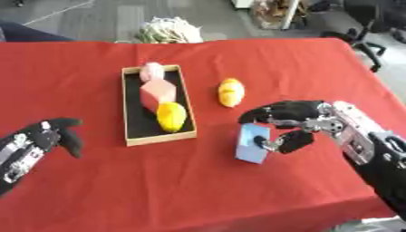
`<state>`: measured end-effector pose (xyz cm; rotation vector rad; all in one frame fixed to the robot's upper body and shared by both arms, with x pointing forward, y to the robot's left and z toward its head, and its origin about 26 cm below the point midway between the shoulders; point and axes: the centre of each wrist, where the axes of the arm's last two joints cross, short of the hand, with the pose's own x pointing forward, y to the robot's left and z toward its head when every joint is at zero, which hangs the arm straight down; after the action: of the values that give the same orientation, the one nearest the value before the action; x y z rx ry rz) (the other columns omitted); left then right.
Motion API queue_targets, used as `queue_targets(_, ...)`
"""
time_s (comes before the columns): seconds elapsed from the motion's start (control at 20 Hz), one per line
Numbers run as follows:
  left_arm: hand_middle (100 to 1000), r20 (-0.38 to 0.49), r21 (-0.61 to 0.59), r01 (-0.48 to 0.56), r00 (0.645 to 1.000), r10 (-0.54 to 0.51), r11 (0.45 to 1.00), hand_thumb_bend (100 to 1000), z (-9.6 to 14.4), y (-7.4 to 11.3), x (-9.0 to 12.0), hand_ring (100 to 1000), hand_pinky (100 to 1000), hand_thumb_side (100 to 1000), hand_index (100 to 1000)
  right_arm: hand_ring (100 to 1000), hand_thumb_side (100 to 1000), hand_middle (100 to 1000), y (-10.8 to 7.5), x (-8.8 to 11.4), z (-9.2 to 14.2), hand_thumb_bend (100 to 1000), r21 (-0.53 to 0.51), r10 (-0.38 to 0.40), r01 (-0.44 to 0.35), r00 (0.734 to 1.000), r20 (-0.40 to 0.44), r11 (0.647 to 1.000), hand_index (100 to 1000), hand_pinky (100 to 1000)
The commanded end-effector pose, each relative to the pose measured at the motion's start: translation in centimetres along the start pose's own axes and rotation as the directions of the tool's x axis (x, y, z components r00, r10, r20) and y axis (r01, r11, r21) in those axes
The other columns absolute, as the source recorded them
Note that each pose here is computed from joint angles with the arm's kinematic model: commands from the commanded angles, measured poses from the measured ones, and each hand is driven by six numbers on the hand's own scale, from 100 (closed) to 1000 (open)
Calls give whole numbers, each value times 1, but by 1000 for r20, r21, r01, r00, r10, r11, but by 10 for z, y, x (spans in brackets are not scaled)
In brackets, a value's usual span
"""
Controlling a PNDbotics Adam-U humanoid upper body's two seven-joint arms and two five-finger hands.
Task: Pick up objects on the table and place them in the box.
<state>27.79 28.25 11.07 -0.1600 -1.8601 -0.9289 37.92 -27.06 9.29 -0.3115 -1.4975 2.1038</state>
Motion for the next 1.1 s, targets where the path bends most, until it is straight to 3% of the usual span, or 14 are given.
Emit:
queue_targets(0.05, 564, 24, -6, 17, 1000, -16, 1000, 100, -2, 3, 7, 538, 691, 887, 854, 949, 879, 952, -14, 1, 9, 100, 189, 151, -187, 970, 189, 964, 1000, 856)
queue_targets(0.5, 564, 27, -7, 15, 1000, -15, 1000, 100, -2, 3, 7, 538, 691, 884, 852, 955, 925, 958, -20, 10, 11, 100, 186, 156, -196, 965, 211, 963, 1000, 860)
queue_targets(0.85, 564, 26, -9, 13, 1000, -13, 1000, 100, -2, 2, 7, 538, 692, 884, 850, 958, 981, 963, -11, 13, 5, 100, 230, 145, -195, 966, 216, 953, 1000, 861)
queue_targets(1.1, 564, 26, -10, 13, 1000, -12, 1000, 100, -2, 2, 7, 539, 691, 887, 849, 956, 936, 966, -8, 13, 2, 100, 240, 158, -209, 964, 215, 948, 1000, 861)
